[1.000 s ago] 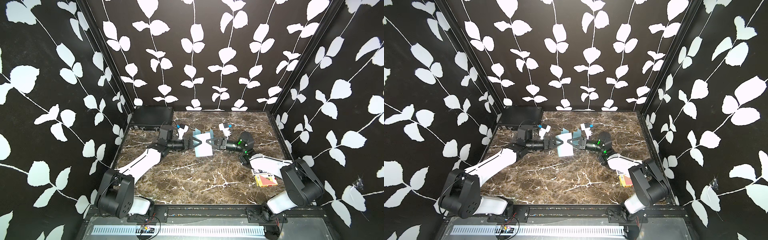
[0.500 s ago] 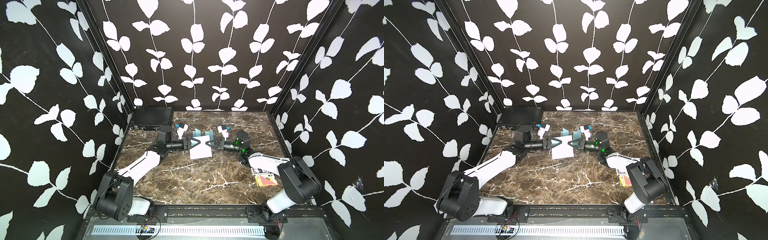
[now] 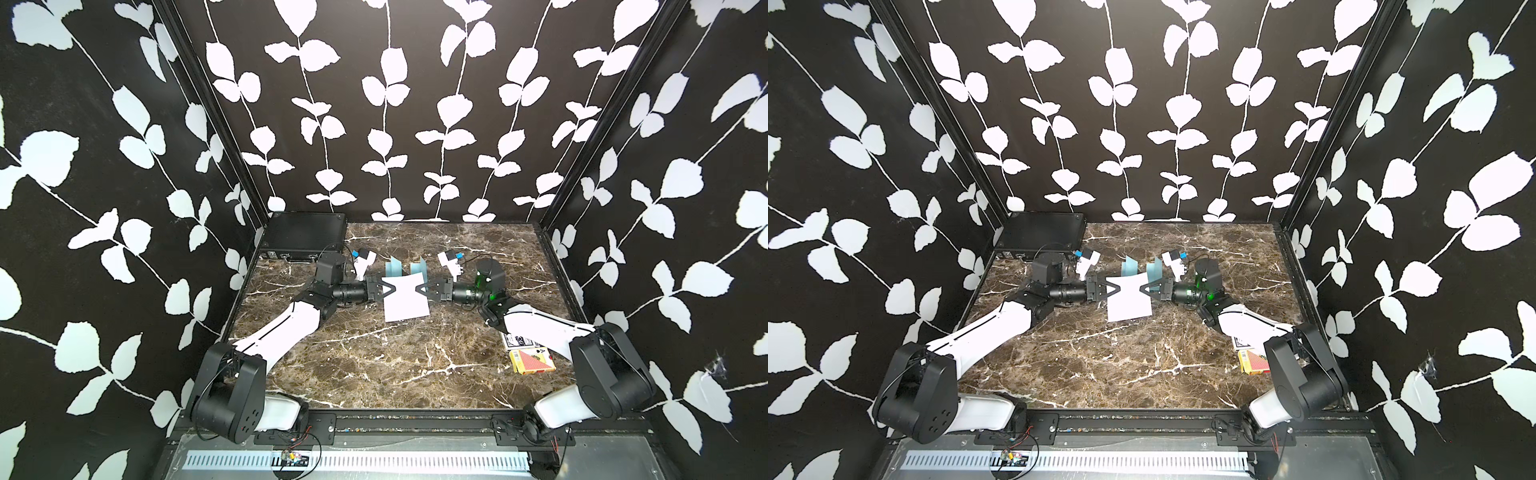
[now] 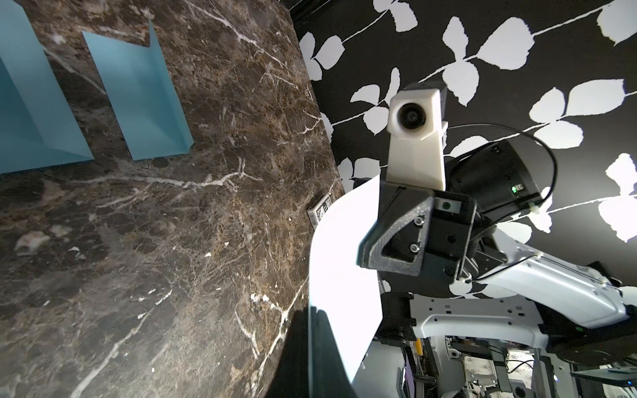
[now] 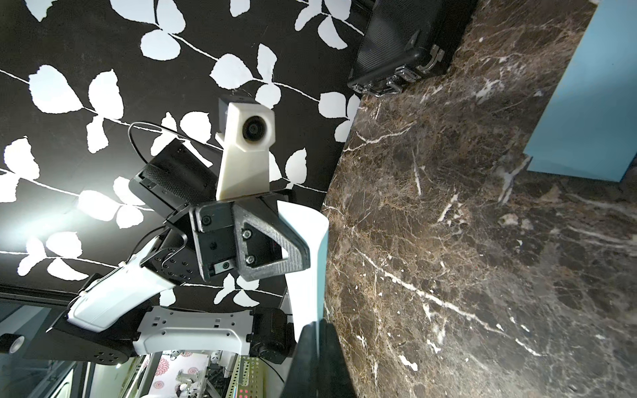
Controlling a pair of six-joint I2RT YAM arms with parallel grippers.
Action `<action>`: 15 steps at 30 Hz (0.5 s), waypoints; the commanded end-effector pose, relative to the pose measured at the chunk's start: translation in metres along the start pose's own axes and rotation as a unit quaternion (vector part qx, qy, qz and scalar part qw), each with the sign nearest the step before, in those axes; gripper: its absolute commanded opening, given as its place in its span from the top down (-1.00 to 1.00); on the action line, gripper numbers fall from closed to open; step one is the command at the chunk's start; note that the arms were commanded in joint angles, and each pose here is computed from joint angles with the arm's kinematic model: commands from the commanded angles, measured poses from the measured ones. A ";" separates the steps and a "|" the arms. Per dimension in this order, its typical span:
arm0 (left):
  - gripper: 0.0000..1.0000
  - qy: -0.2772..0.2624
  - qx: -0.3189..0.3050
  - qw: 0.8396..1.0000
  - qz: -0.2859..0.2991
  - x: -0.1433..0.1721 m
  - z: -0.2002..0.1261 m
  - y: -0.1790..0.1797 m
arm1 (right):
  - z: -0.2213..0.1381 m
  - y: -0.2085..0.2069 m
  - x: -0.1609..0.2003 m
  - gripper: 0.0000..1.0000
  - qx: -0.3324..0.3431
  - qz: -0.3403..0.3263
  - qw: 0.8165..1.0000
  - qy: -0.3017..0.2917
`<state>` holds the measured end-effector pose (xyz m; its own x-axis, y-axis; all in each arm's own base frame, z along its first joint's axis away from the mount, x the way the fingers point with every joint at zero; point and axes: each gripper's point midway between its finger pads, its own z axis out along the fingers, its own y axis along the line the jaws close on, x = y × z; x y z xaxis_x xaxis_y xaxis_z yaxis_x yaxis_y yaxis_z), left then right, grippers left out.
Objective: Fold the square paper along the opposite sides
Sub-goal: Pick up the paper from the center of the board.
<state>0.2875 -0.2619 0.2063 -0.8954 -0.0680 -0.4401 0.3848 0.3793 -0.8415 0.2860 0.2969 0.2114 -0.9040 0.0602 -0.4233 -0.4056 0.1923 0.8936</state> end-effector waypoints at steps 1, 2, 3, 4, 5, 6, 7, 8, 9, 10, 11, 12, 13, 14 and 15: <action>1.00 -0.005 -0.003 1.000 0.021 -0.006 -0.005 -0.011 | -0.003 0.020 -0.011 1.00 -0.016 -0.041 0.999 -0.001; 1.00 -0.005 -0.006 1.000 0.023 -0.007 -0.005 -0.011 | -0.003 0.019 -0.010 0.97 -0.014 -0.043 0.999 0.001; 1.00 -0.005 -0.008 1.000 0.024 -0.007 -0.006 -0.012 | -0.003 0.017 -0.010 0.88 -0.009 -0.044 0.999 0.002; 1.00 -0.005 -0.008 1.000 0.026 -0.007 -0.006 -0.013 | -0.004 0.014 -0.009 0.77 -0.003 -0.045 0.999 0.004; 1.00 -0.005 -0.008 1.000 0.028 -0.008 -0.007 -0.014 | -0.004 0.010 -0.008 0.58 0.005 -0.046 0.999 0.006; 1.00 -0.005 -0.008 1.000 0.030 -0.008 -0.008 -0.015 | -0.004 0.006 -0.008 0.49 0.016 -0.051 0.999 0.008; 1.00 -0.005 -0.007 0.999 0.033 -0.008 -0.009 -0.018 | -0.004 -0.002 -0.007 0.43 0.032 -0.052 0.998 0.009; 1.00 -0.005 -0.003 0.999 0.036 -0.009 -0.011 -0.023 | -0.003 -0.010 -0.005 0.36 0.051 -0.054 0.997 0.013; 1.00 -0.006 0.002 0.999 0.041 -0.010 -0.013 -0.028 | -0.003 -0.021 -0.005 0.28 0.069 -0.055 0.996 0.015; 1.00 -0.007 0.008 0.999 0.047 -0.010 -0.015 -0.034 | -0.002 -0.030 -0.005 0.24 0.080 -0.054 0.995 0.016; 1.00 -0.007 0.013 0.998 0.053 -0.011 -0.018 -0.040 | 0.001 -0.039 -0.005 0.22 0.089 -0.054 0.994 0.017; 1.00 -0.006 0.021 0.998 0.059 -0.012 -0.020 -0.047 | 0.004 -0.047 -0.006 0.20 0.092 -0.052 0.994 0.017; 1.00 -0.007 0.027 0.998 0.064 -0.012 -0.022 -0.053 | 0.007 -0.051 -0.008 0.19 0.091 -0.051 0.994 0.016; 1.00 -0.008 0.036 0.997 0.067 -0.013 -0.024 -0.058 | 0.013 -0.064 -0.006 0.19 0.092 -0.040 0.995 0.021; 1.00 -0.008 0.046 0.997 0.069 -0.014 -0.025 -0.064 | 0.018 -0.070 -0.007 0.19 0.090 -0.035 0.995 0.021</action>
<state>0.2792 -0.2606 0.2395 -0.8689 -0.0473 -0.4927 0.4435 0.3674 -0.8175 0.3065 0.2959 0.1661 -0.8911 0.0003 -0.4537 -0.4263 0.3420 0.8374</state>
